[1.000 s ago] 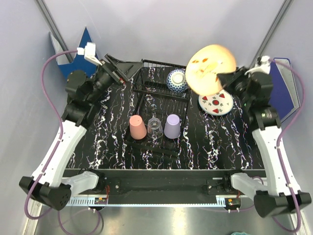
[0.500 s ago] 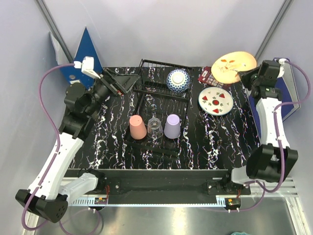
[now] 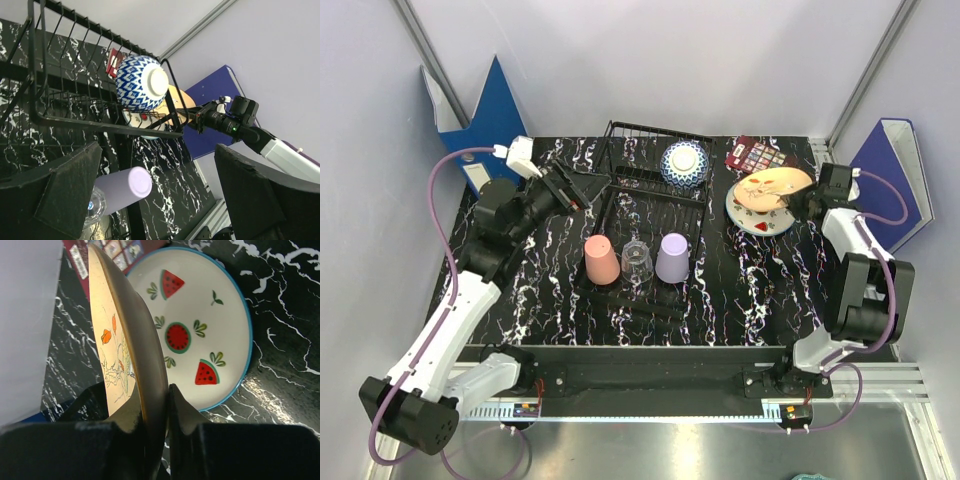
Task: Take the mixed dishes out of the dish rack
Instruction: Place the plate at the center of the board.
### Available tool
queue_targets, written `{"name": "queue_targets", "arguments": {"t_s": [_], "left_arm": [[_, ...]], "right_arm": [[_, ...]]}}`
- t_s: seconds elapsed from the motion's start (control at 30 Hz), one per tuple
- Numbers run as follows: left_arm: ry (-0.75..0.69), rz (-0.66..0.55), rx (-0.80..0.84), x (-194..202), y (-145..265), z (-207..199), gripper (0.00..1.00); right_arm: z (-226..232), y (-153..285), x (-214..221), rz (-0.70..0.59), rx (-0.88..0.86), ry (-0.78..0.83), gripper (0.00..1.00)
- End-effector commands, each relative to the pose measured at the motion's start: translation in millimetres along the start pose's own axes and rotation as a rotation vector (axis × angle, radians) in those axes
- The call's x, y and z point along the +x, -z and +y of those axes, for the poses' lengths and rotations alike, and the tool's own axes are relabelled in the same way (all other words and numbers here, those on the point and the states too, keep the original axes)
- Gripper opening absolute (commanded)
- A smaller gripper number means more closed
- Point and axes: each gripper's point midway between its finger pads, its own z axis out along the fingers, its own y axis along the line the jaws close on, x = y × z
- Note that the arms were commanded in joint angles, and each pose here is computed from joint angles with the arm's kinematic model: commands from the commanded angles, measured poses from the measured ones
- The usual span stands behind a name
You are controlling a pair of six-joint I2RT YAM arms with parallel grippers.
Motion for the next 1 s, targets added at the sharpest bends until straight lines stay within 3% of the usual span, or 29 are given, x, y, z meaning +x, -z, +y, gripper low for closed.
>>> {"name": "queue_targets", "arguments": {"t_s": [0.0, 0.97], "left_arm": [[-0.037, -0.051, 0.016, -10.2, 3.4, -3.8, 0.99], [0.011, 0.027, -0.039, 14.6, -5.8, 20.5, 0.99]], "right_arm": [[58.1, 7.6, -28.1, -0.096, -0.227, -0.013, 0.00], [13.1, -60.3, 15.8, 0.035, -0.175, -0.058, 0.00]]}}
